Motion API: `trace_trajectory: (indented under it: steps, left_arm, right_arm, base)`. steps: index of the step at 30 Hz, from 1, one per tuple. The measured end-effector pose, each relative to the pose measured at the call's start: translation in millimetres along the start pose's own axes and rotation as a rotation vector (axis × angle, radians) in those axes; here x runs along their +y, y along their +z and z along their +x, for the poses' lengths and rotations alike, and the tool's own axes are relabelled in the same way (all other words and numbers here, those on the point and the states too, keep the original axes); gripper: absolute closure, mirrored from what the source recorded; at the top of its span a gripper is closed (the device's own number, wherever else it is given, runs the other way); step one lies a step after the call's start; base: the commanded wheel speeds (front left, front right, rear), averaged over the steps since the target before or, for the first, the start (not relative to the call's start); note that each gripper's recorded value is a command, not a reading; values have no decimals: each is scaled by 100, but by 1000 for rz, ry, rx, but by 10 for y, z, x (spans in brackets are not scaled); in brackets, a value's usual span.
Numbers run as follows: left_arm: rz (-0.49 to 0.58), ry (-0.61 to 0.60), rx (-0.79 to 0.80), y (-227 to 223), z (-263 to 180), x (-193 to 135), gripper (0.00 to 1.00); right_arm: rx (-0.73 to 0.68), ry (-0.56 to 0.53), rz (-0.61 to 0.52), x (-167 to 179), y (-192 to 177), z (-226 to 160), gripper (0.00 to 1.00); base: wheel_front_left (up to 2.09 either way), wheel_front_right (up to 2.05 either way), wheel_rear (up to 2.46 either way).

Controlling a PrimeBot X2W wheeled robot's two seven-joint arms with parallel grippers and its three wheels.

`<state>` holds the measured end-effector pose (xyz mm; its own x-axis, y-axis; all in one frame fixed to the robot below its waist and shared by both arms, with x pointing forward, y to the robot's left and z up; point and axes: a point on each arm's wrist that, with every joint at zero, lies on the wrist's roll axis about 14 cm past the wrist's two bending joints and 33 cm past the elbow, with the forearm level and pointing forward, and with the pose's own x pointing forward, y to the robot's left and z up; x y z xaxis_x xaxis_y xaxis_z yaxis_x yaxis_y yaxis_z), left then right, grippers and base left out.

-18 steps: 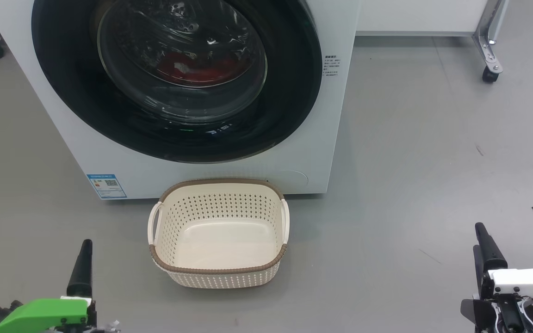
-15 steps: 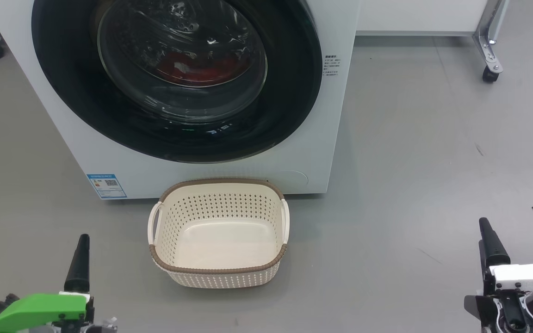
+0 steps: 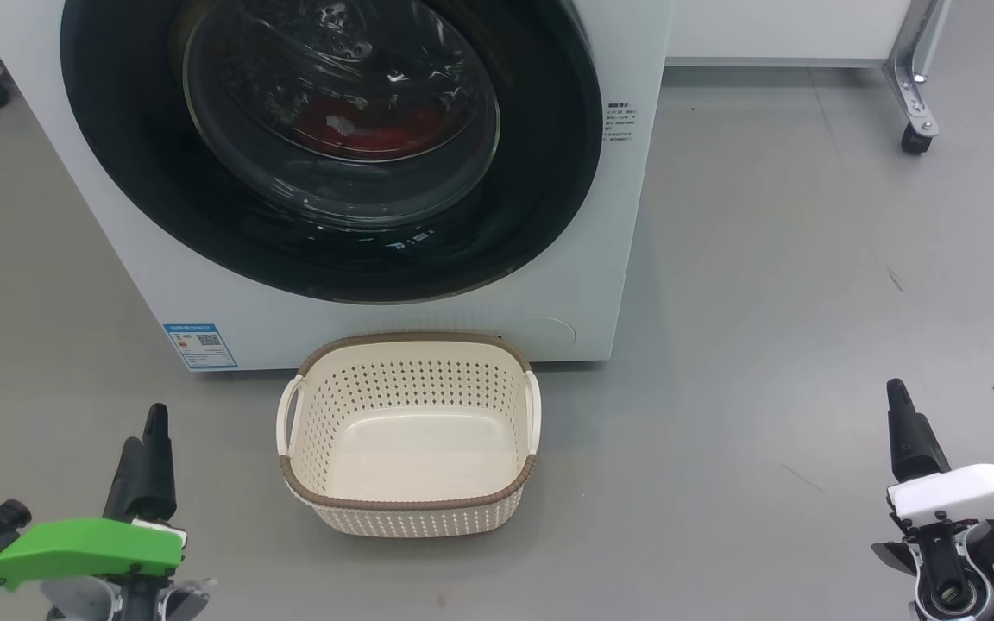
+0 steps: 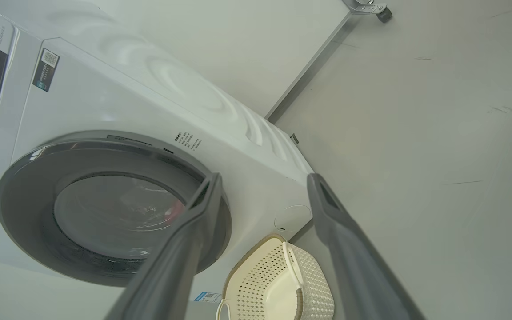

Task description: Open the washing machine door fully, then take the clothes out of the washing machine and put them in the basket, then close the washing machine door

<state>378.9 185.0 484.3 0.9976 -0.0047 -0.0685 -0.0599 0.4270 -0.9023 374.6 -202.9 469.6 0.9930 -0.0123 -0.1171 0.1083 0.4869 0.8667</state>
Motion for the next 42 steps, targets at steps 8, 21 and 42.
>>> trace_trajectory:
  steps: [8, 21, 42]
  left_arm:
    - [208, -27, -13, 57, 31, -91, 0]
    - [520, -91, 38, -183, 11, -225, 0]
    - [782, -135, 52, -398, -29, -235, 0]
  right_arm:
    - [39, 51, -223, 130, -79, 50, 0]
    - [83, 112, -526, 256, -293, 57, 0]
    - [66, 186, -810, 371, -444, 41, 0]
  base:
    - [0, 0, 0]
    - [0, 0, 0]
    - [0, 0, 0]
